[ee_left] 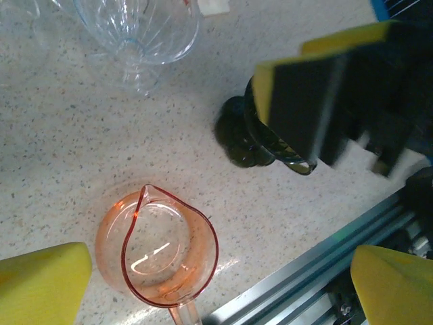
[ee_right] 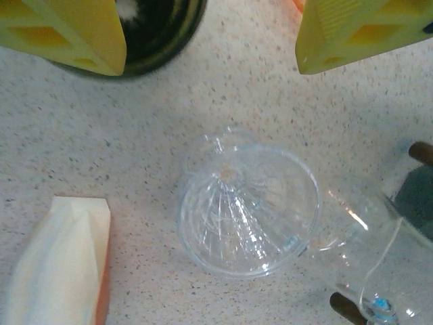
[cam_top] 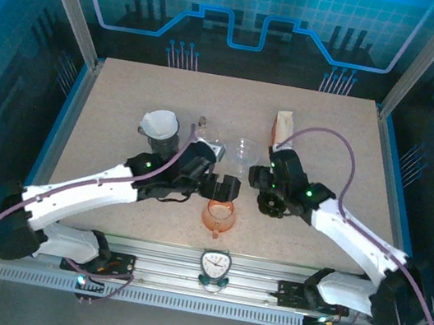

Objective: Place the coffee filter in the dripper

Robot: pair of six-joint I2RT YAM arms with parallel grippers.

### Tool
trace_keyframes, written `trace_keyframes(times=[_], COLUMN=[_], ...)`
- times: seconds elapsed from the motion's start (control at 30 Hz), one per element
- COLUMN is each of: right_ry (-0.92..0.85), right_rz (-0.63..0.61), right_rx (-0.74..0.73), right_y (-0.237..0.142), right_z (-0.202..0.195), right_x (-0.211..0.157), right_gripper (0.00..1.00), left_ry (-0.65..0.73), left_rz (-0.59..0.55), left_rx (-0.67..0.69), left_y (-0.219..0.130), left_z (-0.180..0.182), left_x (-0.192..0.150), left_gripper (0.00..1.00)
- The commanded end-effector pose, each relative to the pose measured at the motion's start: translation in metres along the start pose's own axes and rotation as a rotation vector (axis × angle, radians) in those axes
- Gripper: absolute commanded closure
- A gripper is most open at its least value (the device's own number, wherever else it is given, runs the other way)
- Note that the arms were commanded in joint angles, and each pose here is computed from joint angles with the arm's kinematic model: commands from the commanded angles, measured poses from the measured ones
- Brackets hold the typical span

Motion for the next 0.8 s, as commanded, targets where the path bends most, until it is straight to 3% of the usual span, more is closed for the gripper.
trace_keyframes(times=[0.0,0.4,0.77], right_ry=[0.048,0.196,0.231], right_rz=[-0.004,0.118,0.137], right_rx=[0.065,0.040,0.003], right_y=[0.021,0.105,0.114], right_z=[0.005,-0.012,-0.016], right_x=[0.025,0.040,0.038], right_gripper=[0.33,0.49,0.82], left_ry=[-0.018,-0.137,-0.161], left_rz=[-0.062,-0.237,-0.247], left_rx=[-0.019,-0.056,-0.022], left_y=[-0.001,-0.023,-0.024], left_z=[0.014,0.066,0.079], left_x=[-0.014,-0.057,-0.067], left_gripper=[0.01,0.01,0.01])
Point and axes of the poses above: each hand's point on the last joint's axis, 136 mm out from that joint toward the fingers, its own y axis out along the fingers, its own z axis along the line the jaws close on, x = y × z, the point moved 7 cm from there along -y, back along the fingers, and after that the axes turned 2 degrees about y, right-handed, at the moved point
